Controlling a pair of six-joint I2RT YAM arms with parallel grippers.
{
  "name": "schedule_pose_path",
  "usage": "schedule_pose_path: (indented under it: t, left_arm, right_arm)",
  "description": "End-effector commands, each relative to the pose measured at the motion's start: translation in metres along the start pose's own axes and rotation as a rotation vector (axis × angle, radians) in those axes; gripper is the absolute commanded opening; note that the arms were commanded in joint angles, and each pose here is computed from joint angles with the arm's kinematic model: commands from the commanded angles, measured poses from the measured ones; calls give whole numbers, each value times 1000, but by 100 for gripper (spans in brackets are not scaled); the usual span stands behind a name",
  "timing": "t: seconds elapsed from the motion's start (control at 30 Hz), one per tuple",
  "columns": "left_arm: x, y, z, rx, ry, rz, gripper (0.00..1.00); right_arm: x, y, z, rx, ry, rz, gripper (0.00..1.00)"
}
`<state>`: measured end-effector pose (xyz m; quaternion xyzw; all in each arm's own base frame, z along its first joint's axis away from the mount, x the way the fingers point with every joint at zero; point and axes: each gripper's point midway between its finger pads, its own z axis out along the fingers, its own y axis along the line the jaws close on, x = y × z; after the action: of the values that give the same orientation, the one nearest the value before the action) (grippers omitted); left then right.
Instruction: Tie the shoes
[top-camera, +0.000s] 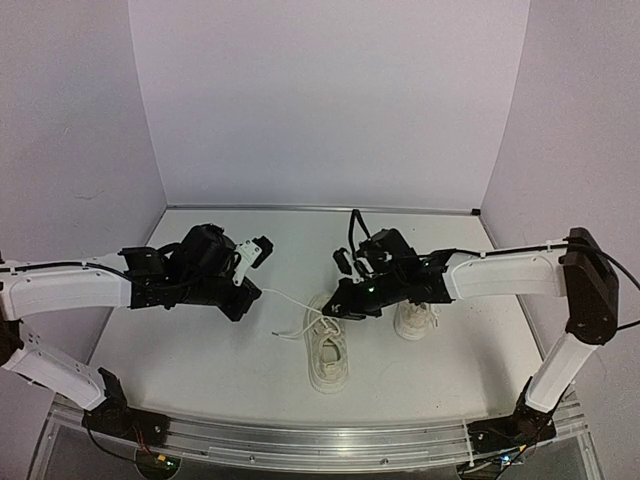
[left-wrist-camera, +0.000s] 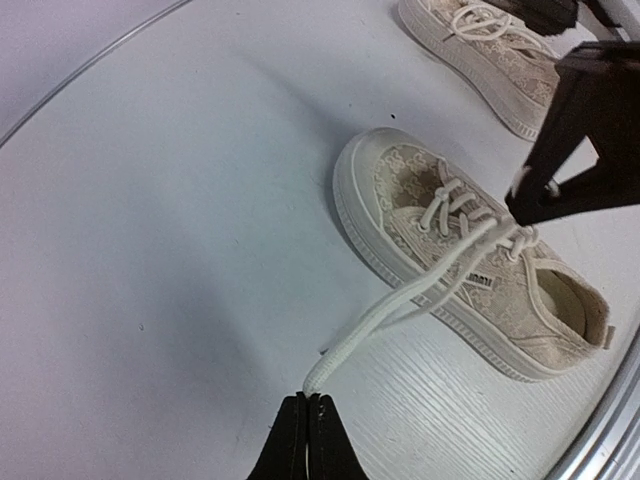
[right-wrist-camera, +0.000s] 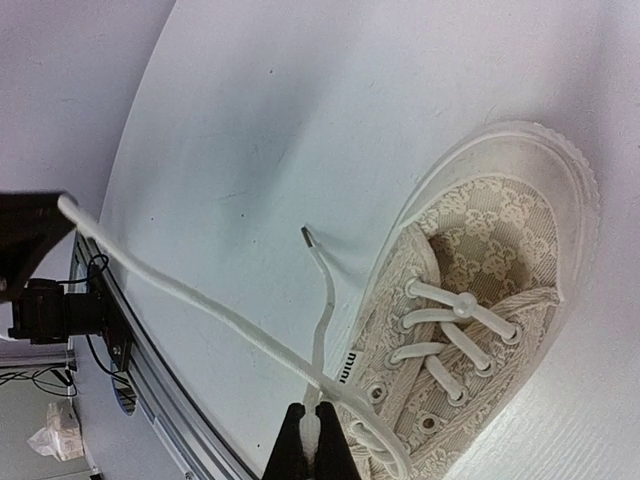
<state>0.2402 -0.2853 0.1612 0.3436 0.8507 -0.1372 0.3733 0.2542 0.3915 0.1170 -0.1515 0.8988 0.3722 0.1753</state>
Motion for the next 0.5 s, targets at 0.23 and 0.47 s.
schedule_pose_path:
  t: [0.23, 0.47]
  left_arm:
    - [57, -117, -27, 257, 155, 211, 0]
    - [40, -240, -22, 717, 55, 450, 0]
  right_arm:
    - [-19, -10, -5, 25, -25, -25, 0]
    - [-18, -9, -9, 7, -15, -70, 0]
